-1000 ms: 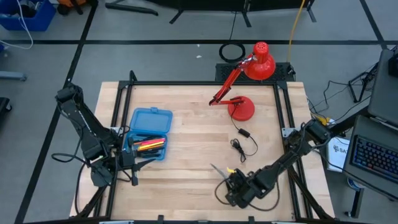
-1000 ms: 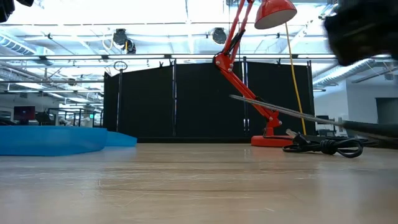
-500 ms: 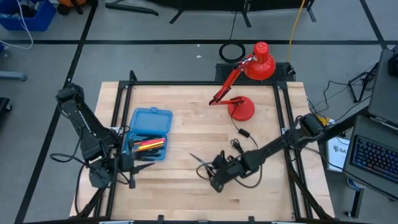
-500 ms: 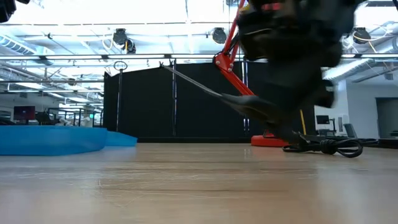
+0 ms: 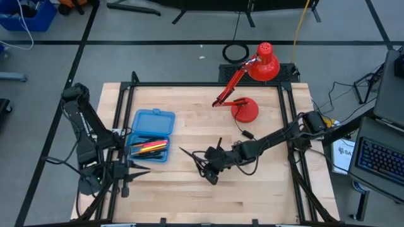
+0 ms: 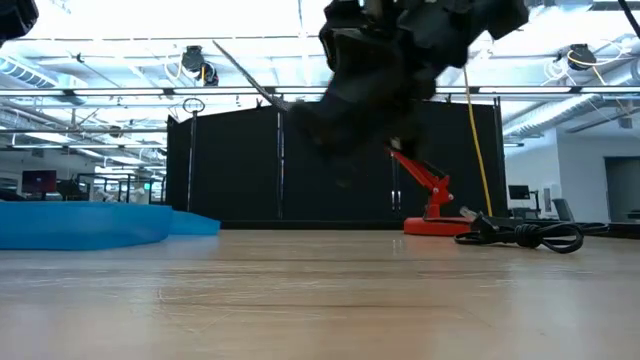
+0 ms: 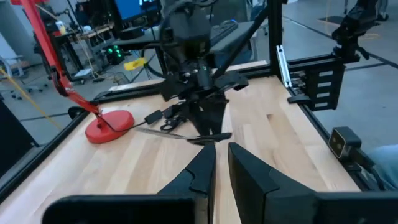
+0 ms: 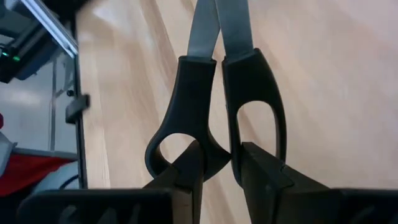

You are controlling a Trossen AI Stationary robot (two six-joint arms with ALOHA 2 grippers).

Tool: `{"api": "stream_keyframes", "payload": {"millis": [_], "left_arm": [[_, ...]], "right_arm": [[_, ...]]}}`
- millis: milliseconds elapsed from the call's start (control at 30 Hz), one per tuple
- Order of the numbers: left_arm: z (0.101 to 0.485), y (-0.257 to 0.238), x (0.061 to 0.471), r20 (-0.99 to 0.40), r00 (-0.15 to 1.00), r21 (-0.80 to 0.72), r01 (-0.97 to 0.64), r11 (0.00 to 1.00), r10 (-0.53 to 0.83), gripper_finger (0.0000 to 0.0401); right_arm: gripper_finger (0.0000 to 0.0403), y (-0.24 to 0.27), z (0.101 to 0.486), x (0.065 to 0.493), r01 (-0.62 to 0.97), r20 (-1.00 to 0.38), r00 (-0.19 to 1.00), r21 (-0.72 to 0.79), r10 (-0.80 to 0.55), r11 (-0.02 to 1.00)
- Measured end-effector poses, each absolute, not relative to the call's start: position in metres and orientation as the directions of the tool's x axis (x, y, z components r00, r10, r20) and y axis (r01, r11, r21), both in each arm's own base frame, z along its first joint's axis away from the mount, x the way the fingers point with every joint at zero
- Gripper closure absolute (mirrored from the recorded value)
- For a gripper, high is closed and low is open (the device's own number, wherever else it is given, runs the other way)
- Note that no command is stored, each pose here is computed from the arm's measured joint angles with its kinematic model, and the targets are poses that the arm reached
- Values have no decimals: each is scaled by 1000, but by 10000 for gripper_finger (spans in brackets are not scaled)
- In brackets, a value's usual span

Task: Pick & place school supplies into a supply box
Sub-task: Put the black scissor into the supply box

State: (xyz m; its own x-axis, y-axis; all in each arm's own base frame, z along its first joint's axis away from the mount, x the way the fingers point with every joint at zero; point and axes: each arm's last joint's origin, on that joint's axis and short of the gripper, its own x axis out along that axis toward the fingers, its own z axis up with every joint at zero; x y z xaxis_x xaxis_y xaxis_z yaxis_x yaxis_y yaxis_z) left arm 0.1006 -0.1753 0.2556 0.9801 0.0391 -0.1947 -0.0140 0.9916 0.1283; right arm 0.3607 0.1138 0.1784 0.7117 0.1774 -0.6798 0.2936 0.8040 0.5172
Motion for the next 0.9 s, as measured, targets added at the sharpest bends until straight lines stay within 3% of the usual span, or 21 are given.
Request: {"api": "stream_keyframes", "payload": {"millis": [300, 567, 767, 900], "left_arm": [[256, -178, 93, -174, 984, 134, -11, 991, 34, 352], [257, -172, 102, -146, 980, 57, -132, 990, 139, 352], [260, -169, 113, -160, 978, -30, -141, 990, 134, 352], [261, -160, 124, -148, 964, -36, -227, 973, 219, 352]], "right_arm": [[333, 98, 186, 376, 171, -565, 814, 453, 134, 875], [333, 98, 191, 378, 309, -458, 863, 146, -213, 940], [333, 95, 191, 377, 392, -432, 838, 53, -333, 918], [333, 93, 192, 376, 435, -405, 819, -20, -405, 900]]}}
